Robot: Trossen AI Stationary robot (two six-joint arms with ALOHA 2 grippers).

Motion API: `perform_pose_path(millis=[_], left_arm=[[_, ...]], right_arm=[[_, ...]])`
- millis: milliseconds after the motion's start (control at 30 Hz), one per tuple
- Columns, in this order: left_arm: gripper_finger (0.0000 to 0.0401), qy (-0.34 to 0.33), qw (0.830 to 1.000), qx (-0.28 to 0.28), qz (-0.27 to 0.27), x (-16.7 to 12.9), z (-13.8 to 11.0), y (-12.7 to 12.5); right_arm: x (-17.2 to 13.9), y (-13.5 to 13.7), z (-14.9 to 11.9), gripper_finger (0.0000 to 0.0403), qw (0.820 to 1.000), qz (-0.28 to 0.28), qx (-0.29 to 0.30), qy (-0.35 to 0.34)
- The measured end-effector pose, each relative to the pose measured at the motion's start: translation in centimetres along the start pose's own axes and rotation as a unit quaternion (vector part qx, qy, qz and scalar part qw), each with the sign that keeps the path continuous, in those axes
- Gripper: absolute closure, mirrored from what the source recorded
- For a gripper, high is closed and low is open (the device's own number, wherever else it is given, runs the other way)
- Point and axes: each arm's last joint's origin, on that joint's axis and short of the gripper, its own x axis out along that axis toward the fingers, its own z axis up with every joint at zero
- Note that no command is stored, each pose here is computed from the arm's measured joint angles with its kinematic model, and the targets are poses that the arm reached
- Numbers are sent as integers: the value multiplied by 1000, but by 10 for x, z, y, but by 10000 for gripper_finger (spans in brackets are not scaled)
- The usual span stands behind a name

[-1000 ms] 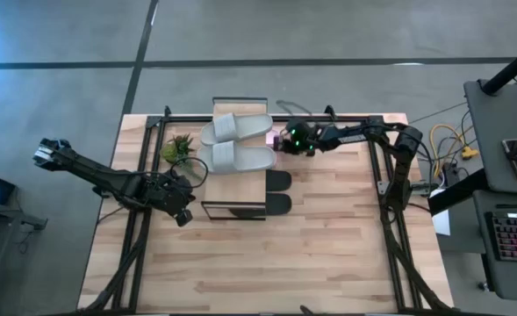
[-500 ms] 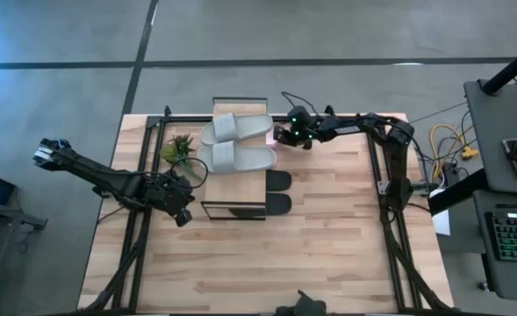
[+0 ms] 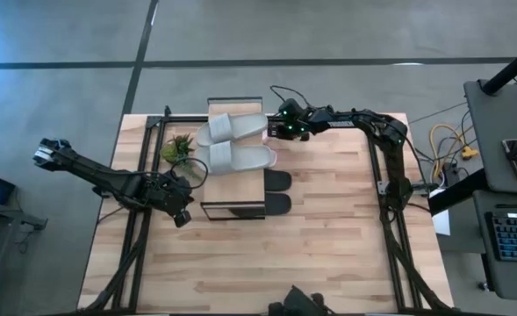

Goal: Pick and place slides into the shelf
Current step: Adjust the pink slides under the shelf

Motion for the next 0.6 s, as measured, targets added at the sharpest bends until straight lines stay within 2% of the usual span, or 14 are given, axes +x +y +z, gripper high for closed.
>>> perform_pose_path(millis=[133, 300, 600], left_arm=[[401, 0, 1000, 0, 0, 0, 0, 0], [401, 0, 1000, 0, 0, 0, 0, 0], [401, -1, 1000, -1, 1, 0, 0, 0]], right_arm=[[-3, -7, -10, 394, 999, -17, -1, 49], [-9, -3, -32, 394, 994, 14, -17, 109], [-23, -6, -60, 394, 991, 53, -7, 123]])
